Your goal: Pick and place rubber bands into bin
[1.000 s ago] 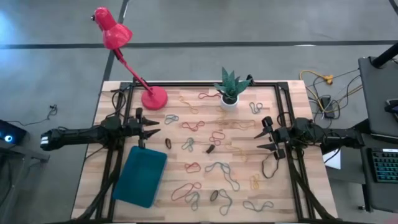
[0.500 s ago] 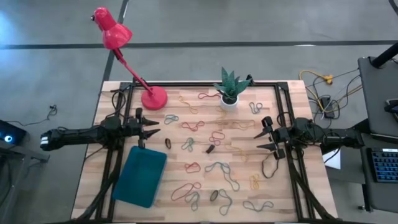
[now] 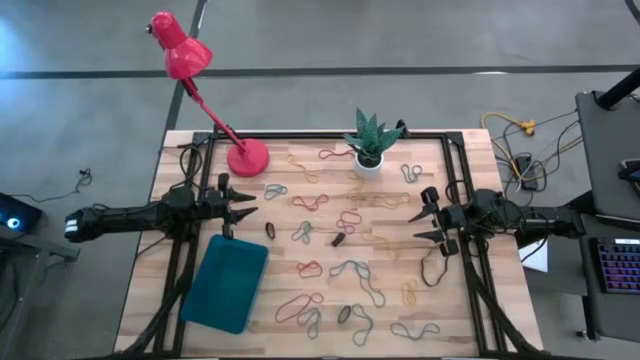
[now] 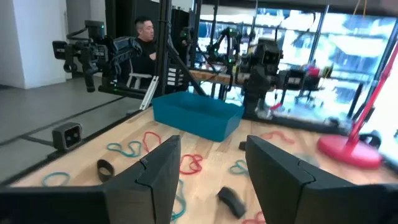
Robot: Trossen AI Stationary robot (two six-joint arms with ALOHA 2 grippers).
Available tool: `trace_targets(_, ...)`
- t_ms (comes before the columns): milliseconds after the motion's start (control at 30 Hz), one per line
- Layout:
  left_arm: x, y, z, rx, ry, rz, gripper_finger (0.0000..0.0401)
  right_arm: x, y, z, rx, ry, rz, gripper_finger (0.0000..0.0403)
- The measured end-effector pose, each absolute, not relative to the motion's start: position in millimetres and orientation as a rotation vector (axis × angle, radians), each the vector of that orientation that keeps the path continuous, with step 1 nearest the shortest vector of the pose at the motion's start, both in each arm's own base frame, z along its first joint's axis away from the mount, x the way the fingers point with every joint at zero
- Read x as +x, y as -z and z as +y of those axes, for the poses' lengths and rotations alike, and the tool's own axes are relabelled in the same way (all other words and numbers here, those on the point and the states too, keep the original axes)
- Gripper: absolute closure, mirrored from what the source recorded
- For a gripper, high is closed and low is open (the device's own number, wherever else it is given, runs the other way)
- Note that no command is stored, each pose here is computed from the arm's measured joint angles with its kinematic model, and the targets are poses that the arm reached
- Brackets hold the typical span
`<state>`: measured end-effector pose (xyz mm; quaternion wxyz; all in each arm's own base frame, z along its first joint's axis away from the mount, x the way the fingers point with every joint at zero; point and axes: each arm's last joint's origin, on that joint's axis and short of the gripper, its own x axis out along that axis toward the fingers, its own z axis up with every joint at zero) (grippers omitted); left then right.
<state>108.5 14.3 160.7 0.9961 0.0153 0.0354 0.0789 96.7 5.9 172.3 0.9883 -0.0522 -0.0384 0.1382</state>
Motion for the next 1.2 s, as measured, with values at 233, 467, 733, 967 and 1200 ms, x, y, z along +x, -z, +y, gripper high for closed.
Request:
trace_targets(233,108.5,-160.7,14.3,0.031,-0.158,0.071,0.0274,96.0,-180.9,6.1,-0.053,-0.28,-0.157,0.0234)
trace_targets(467,108.5,-160.9,14.4,0.031,-0.16,0.07,0.0274,95.1,-198.3,0.6,0.376,-0.15,-0.309,0.0234)
trace_targets(733,108.3,-176.3,16.0,-0.321,-0.196,-0.127,0.0274,115.1,-183.9,-3.5,0.939,-0.039,-0.161,0.0234)
trace_targets(967,102.0,-202.1,15.2,-0.707,-0.068,-0.43,0.0274,126.5,-176.1,-7.4,1.262,0.079,-0.17,0.0234)
trace_targets(1200,93.4,-219.0,14.2,-0.643,-0.011,-0.614,0.0274,129.6,-198.0,-13.4,1.28,0.151,-0.452,0.0234)
